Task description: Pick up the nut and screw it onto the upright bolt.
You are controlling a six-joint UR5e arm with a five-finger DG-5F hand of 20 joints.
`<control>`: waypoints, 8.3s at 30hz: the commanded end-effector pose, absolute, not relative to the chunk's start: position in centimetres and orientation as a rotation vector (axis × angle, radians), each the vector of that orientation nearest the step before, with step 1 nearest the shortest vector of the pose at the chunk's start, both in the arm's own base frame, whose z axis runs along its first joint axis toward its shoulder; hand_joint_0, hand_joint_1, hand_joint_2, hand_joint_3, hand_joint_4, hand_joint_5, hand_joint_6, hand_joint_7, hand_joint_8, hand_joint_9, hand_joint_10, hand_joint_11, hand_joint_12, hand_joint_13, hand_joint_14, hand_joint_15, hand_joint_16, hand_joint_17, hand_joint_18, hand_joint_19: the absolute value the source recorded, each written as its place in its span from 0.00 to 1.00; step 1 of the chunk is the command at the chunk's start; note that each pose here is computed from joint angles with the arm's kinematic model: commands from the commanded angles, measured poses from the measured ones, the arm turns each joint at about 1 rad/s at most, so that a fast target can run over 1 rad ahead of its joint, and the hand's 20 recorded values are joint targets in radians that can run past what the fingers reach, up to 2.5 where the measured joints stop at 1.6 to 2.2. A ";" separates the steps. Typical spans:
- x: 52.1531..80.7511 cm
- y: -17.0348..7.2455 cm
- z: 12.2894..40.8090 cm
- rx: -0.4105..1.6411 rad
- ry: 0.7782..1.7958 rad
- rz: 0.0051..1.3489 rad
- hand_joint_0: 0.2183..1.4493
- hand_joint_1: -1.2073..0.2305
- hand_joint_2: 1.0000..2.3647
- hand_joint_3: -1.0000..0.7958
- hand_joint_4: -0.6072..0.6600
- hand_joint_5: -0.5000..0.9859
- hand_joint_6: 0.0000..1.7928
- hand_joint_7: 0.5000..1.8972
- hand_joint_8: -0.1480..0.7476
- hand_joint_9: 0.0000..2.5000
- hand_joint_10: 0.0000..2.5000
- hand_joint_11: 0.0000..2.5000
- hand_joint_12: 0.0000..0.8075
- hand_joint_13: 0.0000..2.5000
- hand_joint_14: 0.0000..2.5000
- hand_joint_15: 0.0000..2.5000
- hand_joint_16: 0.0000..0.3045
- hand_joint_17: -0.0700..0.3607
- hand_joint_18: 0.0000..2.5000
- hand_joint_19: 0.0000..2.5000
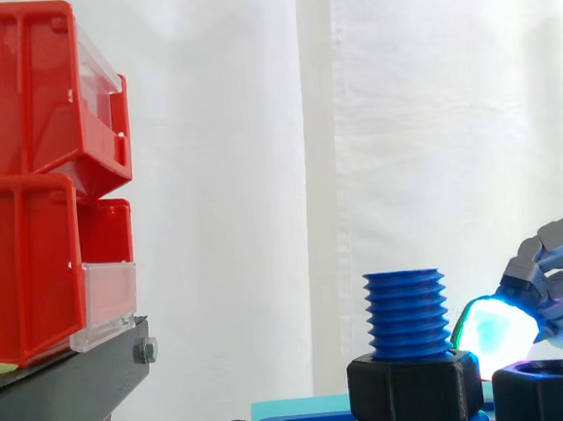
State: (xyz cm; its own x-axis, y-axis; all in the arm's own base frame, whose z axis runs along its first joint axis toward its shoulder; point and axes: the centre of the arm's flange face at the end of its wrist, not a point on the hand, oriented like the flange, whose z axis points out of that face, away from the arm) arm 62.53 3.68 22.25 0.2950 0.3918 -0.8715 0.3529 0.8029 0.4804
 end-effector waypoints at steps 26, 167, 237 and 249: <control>63.2 2.3 22.4 0.549 1.400 0.107 0.22 0.28 0.00 0.28 0.61 0.17 0.28 0.14 0.47 0.11 0.00 0.00 0.49 0.07 0.00 0.00 0.19 0.47 0.11 0.08; 61.1 8.5 26.8 0.952 1.166 -0.077 0.13 0.35 0.00 0.28 0.71 0.19 0.28 0.25 0.54 0.11 0.00 0.00 0.56 0.09 0.00 0.00 0.23 0.53 0.16 0.08; 62.2 8.7 23.6 0.855 1.245 -0.090 0.14 0.26 0.00 0.28 0.75 0.18 0.28 0.30 0.55 0.11 0.00 0.00 0.57 0.08 0.00 0.00 0.23 0.52 0.17 0.07; 62.2 8.8 23.6 0.837 1.258 -0.101 0.10 0.27 0.00 0.28 0.78 0.18 0.28 0.32 0.57 0.11 0.00 0.00 0.60 0.09 0.00 0.00 0.25 0.55 0.18 0.07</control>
